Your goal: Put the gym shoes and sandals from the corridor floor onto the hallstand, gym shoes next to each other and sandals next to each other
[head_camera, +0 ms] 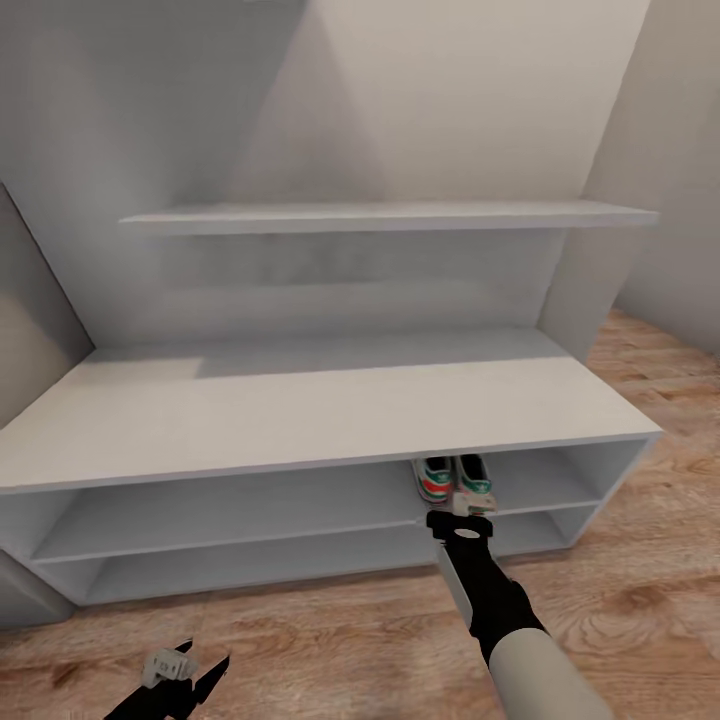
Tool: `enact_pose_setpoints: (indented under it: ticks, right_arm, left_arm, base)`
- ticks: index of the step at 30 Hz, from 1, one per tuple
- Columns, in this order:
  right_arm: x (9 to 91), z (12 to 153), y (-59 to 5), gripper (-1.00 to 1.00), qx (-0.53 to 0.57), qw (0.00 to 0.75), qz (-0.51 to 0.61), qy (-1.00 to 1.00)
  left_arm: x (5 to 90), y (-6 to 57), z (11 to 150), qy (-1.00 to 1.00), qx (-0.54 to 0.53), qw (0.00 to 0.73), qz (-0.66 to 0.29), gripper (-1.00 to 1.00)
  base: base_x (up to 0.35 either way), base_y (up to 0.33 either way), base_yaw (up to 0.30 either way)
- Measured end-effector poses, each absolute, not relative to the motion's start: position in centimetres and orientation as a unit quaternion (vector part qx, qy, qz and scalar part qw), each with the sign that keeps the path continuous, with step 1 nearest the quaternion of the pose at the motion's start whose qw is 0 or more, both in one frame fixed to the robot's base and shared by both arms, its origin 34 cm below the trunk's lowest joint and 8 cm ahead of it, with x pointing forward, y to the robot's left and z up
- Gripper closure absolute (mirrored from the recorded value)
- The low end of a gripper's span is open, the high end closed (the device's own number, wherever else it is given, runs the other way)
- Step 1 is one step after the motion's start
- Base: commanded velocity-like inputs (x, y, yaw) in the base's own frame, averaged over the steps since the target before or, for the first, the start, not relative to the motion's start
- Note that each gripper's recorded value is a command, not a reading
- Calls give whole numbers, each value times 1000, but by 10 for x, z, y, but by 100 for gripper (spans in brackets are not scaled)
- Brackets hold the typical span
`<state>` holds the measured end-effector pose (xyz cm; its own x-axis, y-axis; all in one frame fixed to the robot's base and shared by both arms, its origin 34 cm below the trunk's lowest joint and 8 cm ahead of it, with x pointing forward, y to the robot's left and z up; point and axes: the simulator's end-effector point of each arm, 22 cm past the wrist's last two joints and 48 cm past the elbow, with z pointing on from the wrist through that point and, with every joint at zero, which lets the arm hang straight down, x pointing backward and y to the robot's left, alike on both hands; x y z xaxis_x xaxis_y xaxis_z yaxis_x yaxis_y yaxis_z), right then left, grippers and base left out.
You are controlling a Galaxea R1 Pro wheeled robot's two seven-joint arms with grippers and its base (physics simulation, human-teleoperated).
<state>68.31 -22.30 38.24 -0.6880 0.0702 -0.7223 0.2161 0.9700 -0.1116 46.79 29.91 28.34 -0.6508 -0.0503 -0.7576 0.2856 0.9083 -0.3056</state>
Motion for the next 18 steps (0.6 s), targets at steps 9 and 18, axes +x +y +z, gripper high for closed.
enact_pose_setpoints:
  ticks: [9, 18]
  right_arm:
    - [682, 381, -222, -100, 76, 386, -95, 915]
    - [663, 354, -218, -100, 68, 357, -95, 927]
  left_arm:
    - [468, 300, 283, 886, 65, 412, -203, -100]
    - [472, 312, 279, 891, 50, 416, -173, -100]
  base:
    - [-311, -124, 0]
    - [-305, -94, 0]
